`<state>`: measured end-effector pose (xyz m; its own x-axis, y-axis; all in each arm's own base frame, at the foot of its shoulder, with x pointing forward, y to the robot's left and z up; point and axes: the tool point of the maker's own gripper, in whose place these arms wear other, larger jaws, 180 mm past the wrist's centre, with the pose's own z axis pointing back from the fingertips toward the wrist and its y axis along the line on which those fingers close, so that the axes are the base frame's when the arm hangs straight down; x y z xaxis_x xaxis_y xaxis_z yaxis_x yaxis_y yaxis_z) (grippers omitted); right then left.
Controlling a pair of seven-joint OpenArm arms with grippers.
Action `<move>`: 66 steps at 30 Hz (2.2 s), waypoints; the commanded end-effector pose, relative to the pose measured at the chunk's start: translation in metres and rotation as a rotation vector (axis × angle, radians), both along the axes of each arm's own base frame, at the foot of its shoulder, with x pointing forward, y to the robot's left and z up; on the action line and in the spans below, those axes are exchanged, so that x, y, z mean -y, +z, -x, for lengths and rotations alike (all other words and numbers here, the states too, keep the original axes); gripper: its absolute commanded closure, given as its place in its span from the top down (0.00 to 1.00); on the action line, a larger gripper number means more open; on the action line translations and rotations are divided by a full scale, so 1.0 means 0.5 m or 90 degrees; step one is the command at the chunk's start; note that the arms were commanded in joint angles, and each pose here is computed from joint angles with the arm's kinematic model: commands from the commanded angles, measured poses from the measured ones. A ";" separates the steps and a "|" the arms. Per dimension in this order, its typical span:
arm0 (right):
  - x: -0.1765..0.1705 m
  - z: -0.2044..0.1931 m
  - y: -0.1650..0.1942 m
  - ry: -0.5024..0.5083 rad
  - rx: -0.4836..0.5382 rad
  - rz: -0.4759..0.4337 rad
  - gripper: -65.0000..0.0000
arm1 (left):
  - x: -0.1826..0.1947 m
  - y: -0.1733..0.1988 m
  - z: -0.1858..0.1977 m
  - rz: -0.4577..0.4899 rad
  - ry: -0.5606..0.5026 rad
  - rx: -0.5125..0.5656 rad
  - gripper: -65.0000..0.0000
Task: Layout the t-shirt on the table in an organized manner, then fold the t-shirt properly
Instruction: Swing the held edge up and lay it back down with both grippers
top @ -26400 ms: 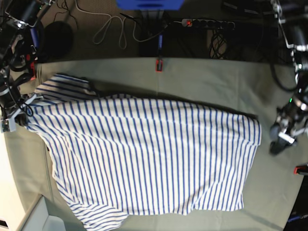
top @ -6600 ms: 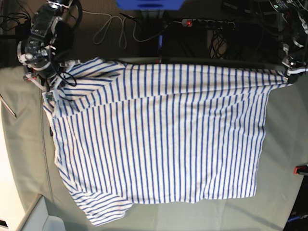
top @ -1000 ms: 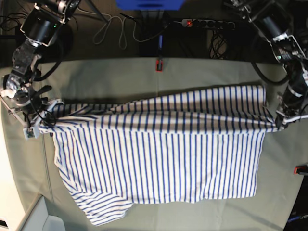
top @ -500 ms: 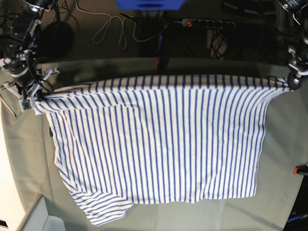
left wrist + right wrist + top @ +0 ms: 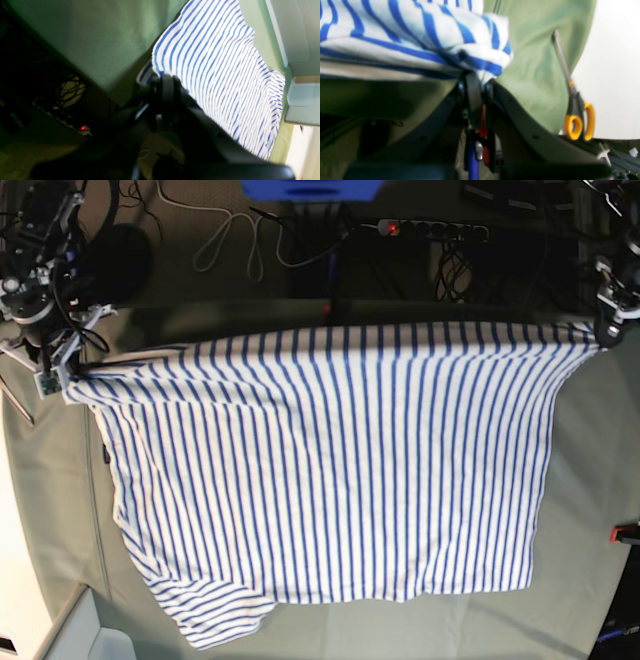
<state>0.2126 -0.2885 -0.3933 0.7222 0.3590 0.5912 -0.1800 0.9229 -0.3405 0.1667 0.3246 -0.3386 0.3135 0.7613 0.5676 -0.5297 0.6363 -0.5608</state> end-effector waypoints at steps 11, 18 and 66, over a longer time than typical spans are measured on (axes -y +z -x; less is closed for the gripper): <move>0.014 -0.179 0.119 -0.002 0.150 0.004 0.00 | 0.022 0.151 -0.238 -0.059 -0.077 0.170 0.00; 0.064 -0.423 0.258 -0.029 0.250 0.003 0.00 | 0.097 0.320 -0.512 -0.127 -0.189 0.265 0.00; 0.010 -0.082 0.027 0.004 0.113 -0.077 0.00 | -0.043 -0.046 -0.145 0.093 -0.025 0.048 0.00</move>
<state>0.2490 -0.2878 -0.3916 0.6282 0.2708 0.7294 -0.1443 0.9618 -0.2328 0.2382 0.3365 -0.3733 0.3244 0.8371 0.4405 -0.4732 0.5468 -0.6907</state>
